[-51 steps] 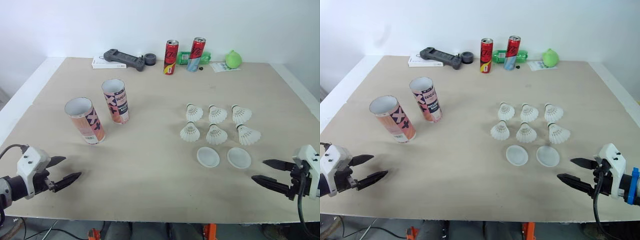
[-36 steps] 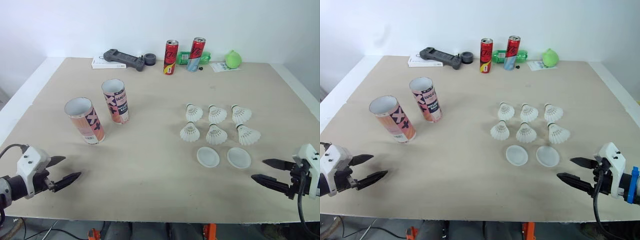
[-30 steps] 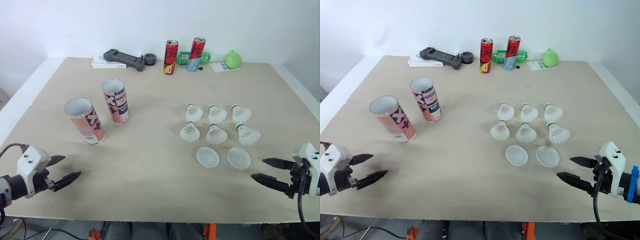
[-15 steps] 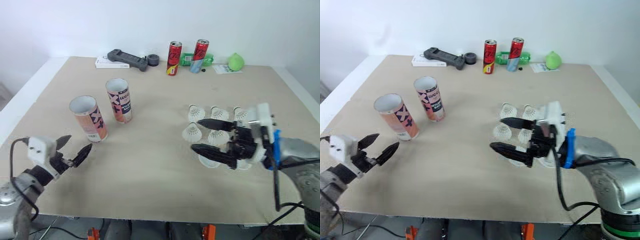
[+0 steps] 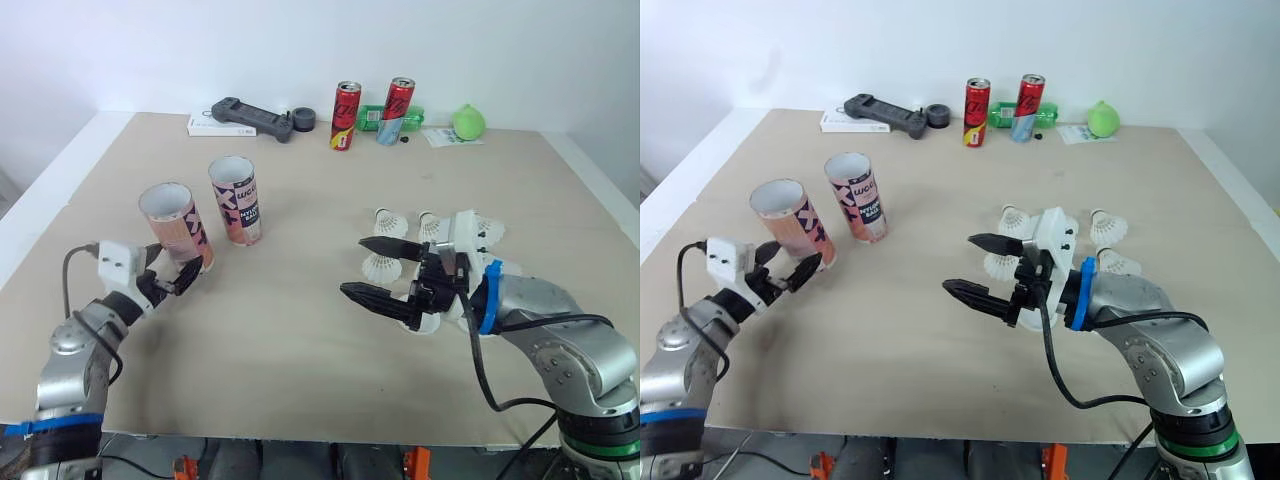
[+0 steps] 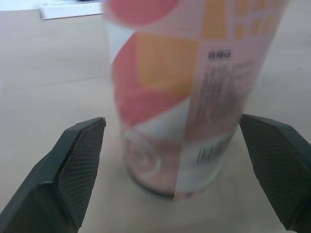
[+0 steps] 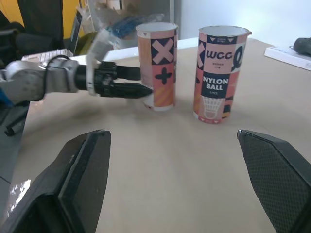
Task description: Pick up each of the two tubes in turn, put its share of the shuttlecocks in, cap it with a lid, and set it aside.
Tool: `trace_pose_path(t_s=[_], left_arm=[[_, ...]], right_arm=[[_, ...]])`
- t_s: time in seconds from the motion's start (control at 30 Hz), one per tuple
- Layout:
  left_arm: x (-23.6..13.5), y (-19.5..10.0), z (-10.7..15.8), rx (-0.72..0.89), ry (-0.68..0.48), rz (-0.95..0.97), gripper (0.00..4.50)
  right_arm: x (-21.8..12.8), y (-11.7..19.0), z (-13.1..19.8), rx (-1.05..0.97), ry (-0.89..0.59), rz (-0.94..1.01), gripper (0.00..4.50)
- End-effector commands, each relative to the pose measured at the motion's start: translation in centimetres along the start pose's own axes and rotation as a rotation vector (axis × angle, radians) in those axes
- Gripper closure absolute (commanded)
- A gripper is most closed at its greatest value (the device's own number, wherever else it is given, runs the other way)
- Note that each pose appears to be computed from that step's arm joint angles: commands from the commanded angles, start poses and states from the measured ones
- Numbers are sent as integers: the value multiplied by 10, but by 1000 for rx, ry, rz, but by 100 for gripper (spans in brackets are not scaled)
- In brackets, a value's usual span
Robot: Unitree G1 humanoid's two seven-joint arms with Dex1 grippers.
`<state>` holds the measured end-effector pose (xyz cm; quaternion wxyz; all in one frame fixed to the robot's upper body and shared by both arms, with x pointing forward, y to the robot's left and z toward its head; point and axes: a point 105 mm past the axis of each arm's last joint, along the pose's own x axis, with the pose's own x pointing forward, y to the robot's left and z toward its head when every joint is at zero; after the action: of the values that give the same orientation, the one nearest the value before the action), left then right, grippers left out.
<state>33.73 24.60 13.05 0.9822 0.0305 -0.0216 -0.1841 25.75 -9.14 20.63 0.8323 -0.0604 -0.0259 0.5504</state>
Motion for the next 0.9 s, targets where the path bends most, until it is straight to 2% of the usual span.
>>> trace_pose_path(t_s=[0.03,0.33,0.43,0.47,0.5,0.7,0.9], left_arm=[[11,3,12,48,-38,-20,0],[35,8,16,59,-57,-35,0],[37,6,15,65,-55,-41,64],[37,5,14,68,-51,-43,114],[37,5,13,68,-49,-42,142],[26,2,9,87,-31,-44,142],[18,-3,10,89,-26,-48,142]], right_arm=[[2,7,9,-33,-28,-2,3],[3,6,4,-23,-16,-48,3],[3,9,-8,9,9,-73,0],[2,9,-13,31,12,-88,0],[2,9,-16,45,14,-101,0],[-1,3,-55,60,84,-276,0],[-1,-19,-85,39,151,-479,0]])
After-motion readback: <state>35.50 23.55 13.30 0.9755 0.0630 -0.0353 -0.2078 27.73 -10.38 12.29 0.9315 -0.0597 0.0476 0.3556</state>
